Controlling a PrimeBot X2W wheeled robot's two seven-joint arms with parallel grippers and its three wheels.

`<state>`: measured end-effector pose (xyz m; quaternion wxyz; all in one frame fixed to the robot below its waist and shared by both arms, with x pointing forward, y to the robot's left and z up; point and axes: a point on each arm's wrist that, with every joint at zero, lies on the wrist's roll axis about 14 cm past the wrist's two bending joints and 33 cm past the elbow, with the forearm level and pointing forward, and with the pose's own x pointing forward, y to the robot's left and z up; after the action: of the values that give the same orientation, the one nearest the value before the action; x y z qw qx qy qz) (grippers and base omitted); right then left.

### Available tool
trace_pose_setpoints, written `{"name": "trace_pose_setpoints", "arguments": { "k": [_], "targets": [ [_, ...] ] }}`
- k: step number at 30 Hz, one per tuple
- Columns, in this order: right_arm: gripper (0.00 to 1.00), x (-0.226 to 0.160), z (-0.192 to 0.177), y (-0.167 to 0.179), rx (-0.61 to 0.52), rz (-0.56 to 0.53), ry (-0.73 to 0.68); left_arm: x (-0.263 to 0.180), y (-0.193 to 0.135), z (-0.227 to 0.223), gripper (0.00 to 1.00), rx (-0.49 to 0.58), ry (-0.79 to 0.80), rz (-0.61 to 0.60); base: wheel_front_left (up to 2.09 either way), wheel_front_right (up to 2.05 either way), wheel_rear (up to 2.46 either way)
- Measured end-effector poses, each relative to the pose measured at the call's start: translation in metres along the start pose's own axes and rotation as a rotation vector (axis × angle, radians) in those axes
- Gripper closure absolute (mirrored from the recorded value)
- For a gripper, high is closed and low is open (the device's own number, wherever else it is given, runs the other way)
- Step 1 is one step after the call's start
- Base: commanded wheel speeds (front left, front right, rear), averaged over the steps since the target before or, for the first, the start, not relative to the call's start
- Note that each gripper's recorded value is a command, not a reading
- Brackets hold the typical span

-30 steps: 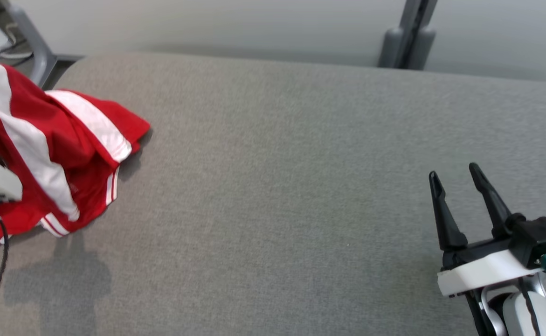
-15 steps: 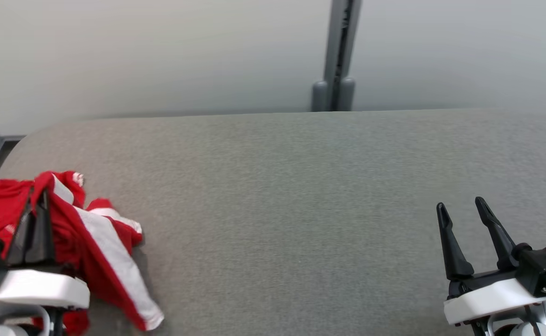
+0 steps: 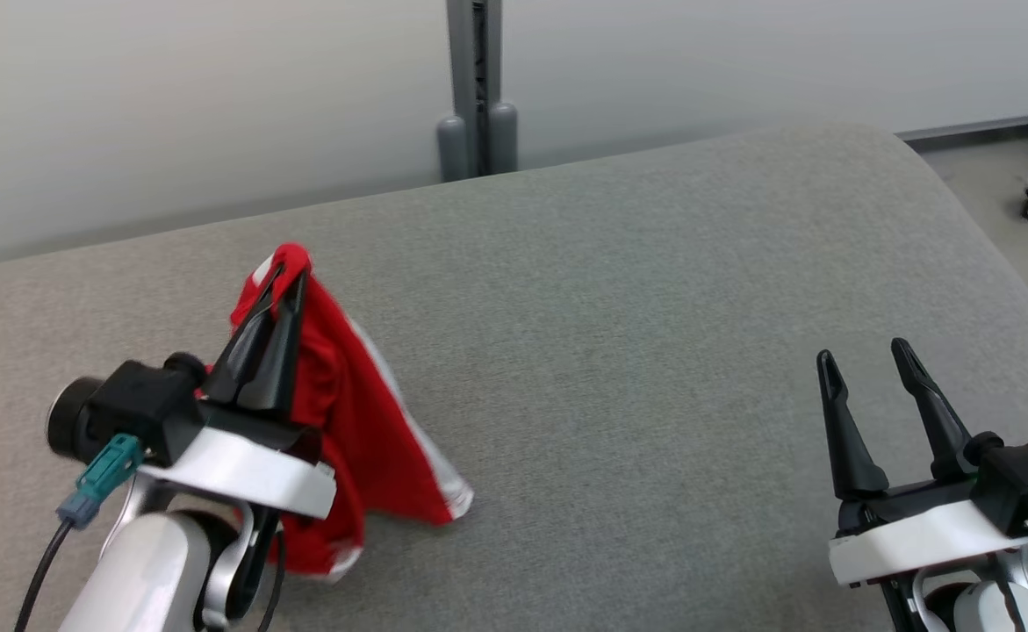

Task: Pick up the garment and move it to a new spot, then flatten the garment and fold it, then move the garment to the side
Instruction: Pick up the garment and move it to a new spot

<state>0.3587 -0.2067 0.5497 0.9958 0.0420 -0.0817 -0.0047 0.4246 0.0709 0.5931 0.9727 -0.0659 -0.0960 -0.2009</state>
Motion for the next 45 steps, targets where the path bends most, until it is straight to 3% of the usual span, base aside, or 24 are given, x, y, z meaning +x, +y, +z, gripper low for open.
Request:
{"name": "trace_pose_setpoints", "arguments": {
  "k": [7, 11, 17, 27, 28, 29, 30, 38, 45],
  "targets": [
    [0.0, -0.018, -0.006, -0.038, -0.018, -0.123, 0.02, 0.057, -0.083, -0.002, 1.0, -0.026, -0.041, -0.279, 0.0, 0.0, 0.0],
    [0.0, -0.022, -0.017, -0.051, -0.026, -0.169, 0.051, 0.064, -0.11, -0.044, 1.0, -0.041, 0.079, -0.384, 0.0, 0.0, 0.0],
    [0.0, -0.017, -0.035, -0.049, -0.011, -0.166, 0.093, 0.04, -0.086, -0.126, 1.0, -0.077, 0.306, -0.317, 0.0, 0.0, 0.0],
    [0.0, 0.01, -0.049, -0.022, 0.014, -0.075, 0.104, -0.023, -0.007, -0.165, 1.0, -0.134, 0.39, -0.013, 0.0, 0.0, 0.0],
    [0.0, 0.012, -0.049, -0.02, 0.016, -0.068, 0.103, -0.03, -0.002, -0.167, 0.85, -0.142, 0.398, 0.01, 0.0, 0.0, 0.0],
    [0.0, 0.014, -0.049, -0.017, 0.016, -0.059, 0.103, -0.036, 0.002, -0.168, 0.47, -0.152, 0.402, 0.032, 0.0, 0.0, 0.0],
    [0.0, 0.017, -0.05, -0.014, 0.017, -0.047, 0.102, -0.041, 0.005, -0.167, 0.0, -0.164, 0.401, 0.054, 0.0, 0.0, 0.0],
    [0.0, 0.022, -0.039, 0.005, 0.019, 0.01, 0.082, -0.052, 0.029, -0.129, 0.0, -0.178, 0.274, 0.185, 0.0, 0.0, 0.0],
    [0.0, 0.013, -0.027, 0.016, 0.008, 0.044, 0.066, -0.064, 0.07, -0.078, 0.0, -0.039, 0.147, 0.283, 0.0, 0.0, 0.0]
  ]
}}
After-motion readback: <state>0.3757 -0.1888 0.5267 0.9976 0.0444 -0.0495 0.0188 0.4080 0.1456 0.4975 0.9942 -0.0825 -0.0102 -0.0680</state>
